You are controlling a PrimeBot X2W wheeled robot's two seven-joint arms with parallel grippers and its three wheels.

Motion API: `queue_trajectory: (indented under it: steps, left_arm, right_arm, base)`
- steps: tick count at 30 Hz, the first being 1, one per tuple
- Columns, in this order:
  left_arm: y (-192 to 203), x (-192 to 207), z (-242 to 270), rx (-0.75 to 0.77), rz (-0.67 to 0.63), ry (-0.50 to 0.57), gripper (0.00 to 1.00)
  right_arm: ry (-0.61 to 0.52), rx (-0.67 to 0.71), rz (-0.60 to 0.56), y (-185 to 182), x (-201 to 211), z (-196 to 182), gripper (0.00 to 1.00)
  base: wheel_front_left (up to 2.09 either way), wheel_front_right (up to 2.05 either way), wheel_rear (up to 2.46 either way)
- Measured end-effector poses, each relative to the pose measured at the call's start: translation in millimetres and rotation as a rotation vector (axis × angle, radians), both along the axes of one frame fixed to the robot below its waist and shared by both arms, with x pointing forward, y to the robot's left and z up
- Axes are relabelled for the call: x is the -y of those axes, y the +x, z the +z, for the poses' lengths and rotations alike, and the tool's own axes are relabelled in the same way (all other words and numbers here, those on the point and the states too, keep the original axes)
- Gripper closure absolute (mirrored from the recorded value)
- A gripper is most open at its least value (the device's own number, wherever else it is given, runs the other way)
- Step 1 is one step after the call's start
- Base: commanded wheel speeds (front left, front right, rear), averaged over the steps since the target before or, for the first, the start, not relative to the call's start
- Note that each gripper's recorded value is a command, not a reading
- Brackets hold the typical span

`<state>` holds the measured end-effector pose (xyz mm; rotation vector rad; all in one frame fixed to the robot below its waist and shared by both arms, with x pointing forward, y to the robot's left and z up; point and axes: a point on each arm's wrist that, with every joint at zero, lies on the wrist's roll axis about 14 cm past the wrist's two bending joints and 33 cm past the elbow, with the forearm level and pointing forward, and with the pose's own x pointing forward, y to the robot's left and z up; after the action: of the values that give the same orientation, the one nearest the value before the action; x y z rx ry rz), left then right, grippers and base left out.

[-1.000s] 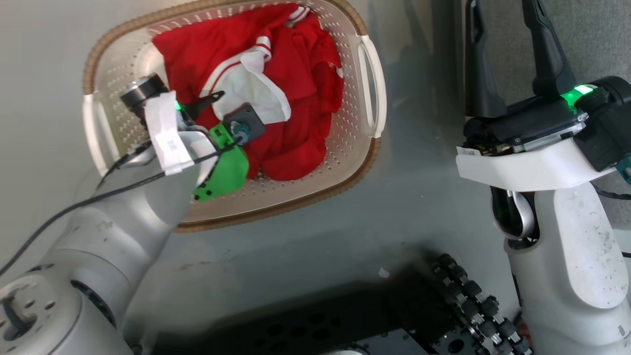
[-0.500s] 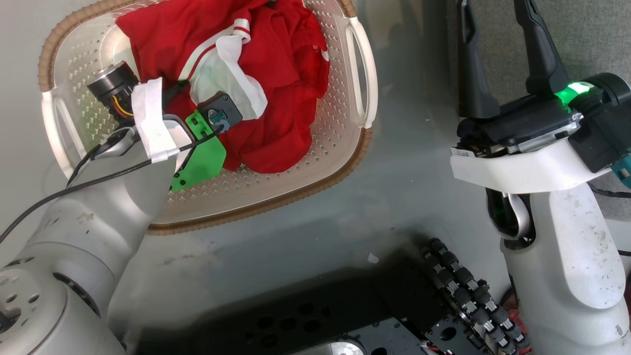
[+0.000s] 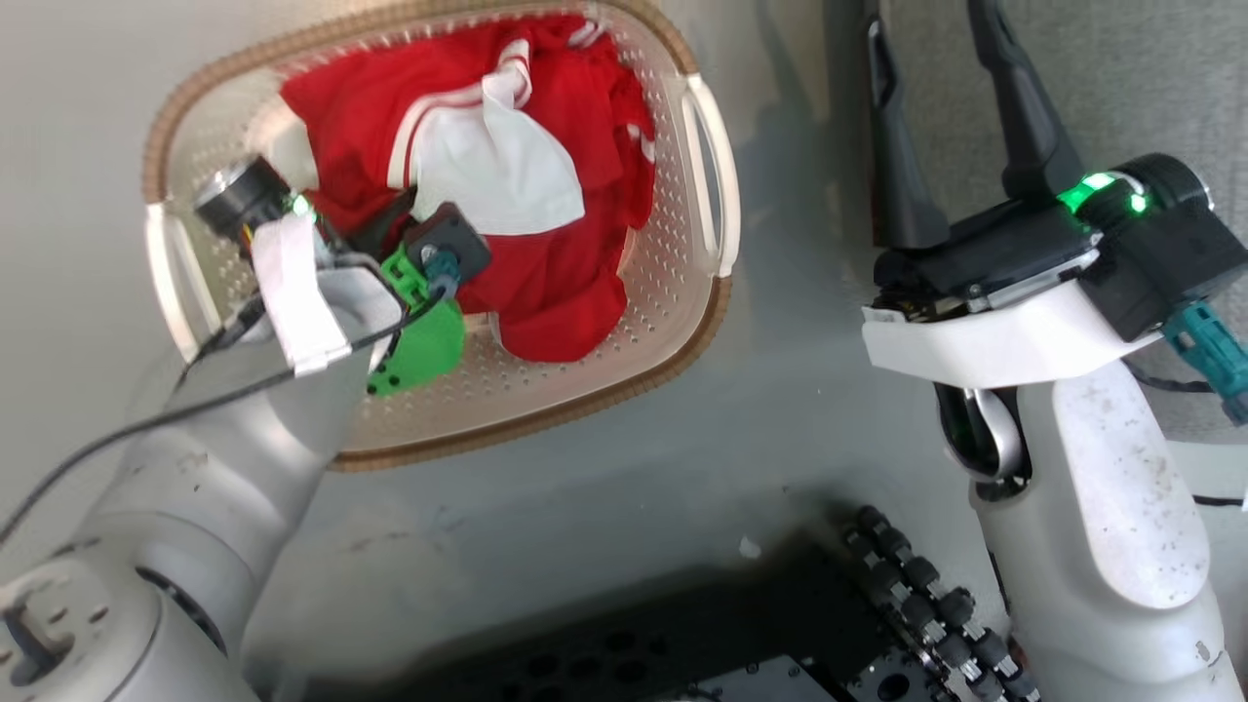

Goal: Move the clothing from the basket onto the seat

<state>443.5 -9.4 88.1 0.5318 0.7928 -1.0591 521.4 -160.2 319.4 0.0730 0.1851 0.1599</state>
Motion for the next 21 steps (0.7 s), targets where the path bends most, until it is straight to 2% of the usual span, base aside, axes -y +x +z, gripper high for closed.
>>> queue_trajectory:
  steps: [3,7,12,21]
  left_arm:
    - [-4,-4,18,0.013,0.039,-0.017,1.0]
    - [-4,-5,49,0.03,0.152,-0.059,1.0]
    - [12,11,115,0.112,0.309,-0.221,1.0]
    - [29,-1,244,0.34,0.51,-0.445,1.0]
  right_arm:
    - [0.003,0.018,-0.002,-3,-1,16,0.0]
    - [0.005,0.03,0.0,-14,-3,36,0.0]
    - [0.011,0.055,-0.003,-32,-6,66,0.0]
    - [0.033,0.119,0.002,-72,-13,119,0.0]
  base:
    - [0.0,0.0,0.0]
    - [0.0,0.0,0.0]
    - [0.0,0.0,0.0]
    - [0.0,0.0,0.0]
